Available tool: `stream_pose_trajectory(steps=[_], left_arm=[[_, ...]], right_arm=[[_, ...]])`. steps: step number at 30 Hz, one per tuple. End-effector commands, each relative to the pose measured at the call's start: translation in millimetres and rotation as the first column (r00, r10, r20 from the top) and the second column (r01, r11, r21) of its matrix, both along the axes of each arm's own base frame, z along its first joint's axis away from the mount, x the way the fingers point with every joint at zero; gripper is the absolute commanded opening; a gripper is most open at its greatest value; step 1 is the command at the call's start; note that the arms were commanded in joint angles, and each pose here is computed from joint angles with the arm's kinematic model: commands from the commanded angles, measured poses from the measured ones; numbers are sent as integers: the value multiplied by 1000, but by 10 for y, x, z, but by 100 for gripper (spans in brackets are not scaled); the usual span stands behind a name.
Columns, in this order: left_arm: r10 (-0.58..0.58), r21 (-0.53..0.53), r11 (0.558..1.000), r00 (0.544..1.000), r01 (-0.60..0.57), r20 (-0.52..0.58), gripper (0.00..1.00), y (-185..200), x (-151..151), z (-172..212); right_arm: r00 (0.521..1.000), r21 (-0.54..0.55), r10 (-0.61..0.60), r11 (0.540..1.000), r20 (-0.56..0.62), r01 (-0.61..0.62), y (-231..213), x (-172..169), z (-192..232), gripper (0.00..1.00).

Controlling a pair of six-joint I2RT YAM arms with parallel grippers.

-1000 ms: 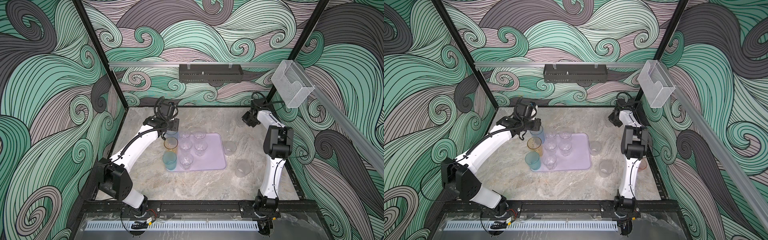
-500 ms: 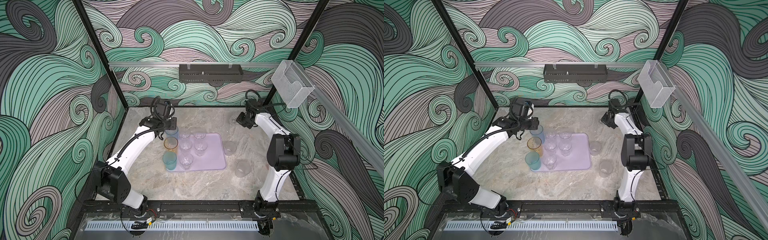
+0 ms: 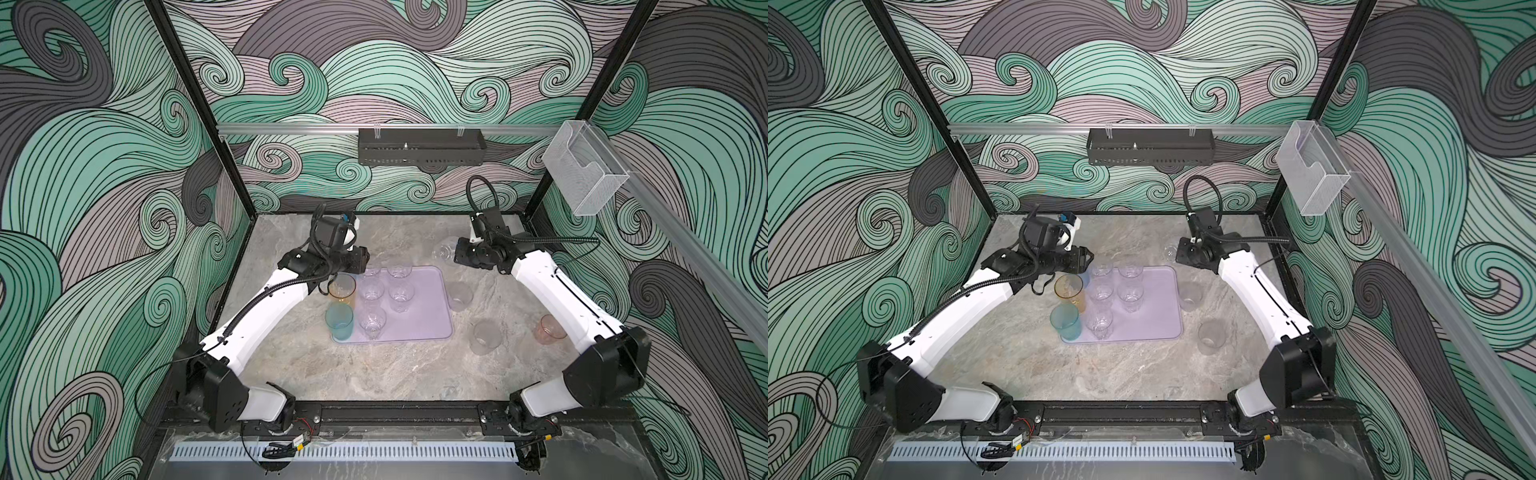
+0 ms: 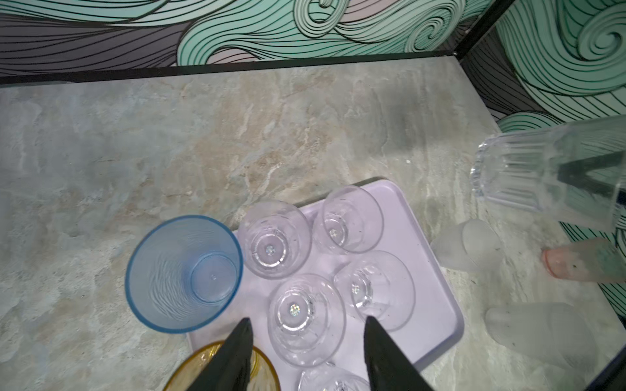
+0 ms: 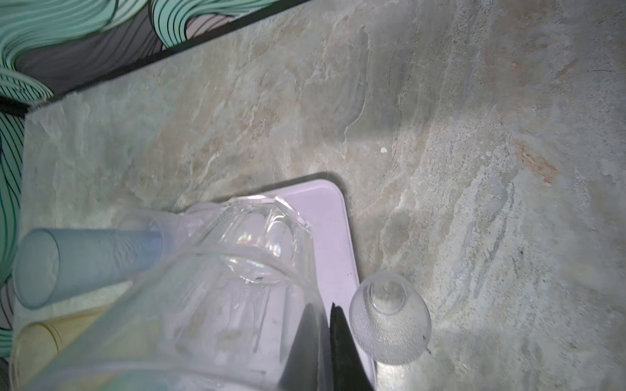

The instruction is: Place the glasses into the tray

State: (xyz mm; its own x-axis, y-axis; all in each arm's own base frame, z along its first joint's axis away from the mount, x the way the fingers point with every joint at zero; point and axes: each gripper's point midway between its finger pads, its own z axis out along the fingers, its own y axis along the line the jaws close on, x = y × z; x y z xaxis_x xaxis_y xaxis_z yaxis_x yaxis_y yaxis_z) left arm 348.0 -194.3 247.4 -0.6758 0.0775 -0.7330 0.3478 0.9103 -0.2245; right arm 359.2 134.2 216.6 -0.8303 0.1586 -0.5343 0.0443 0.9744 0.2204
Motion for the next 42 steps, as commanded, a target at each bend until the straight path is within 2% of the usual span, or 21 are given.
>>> stream_pose_trajectory(steps=[1,12,16,18,31,42], left_arm=[[-64,-25,997,995,67,81,56,-97,-104,104],[-118,53,993,973,110,200,57,54,-297,-38],[-7,59,998,979,-5,202,57,239,-263,-104],[-11,74,997,977,-5,214,57,256,-260,-146],[27,125,991,977,-54,210,57,387,-266,-271],[24,143,988,978,-55,207,57,400,-259,-308]], right_arm=[[998,-98,55,993,-36,-58,-37,-348,-39,5],[982,-159,126,976,-138,-148,-64,-1130,-291,6],[975,-169,139,971,-171,-168,-47,-1293,-441,6],[971,-182,142,967,-190,-177,-39,-1342,-523,6],[950,-207,204,945,-237,-255,236,-1315,-764,6],[927,-192,272,926,-258,-326,763,-1152,-1002,7]])
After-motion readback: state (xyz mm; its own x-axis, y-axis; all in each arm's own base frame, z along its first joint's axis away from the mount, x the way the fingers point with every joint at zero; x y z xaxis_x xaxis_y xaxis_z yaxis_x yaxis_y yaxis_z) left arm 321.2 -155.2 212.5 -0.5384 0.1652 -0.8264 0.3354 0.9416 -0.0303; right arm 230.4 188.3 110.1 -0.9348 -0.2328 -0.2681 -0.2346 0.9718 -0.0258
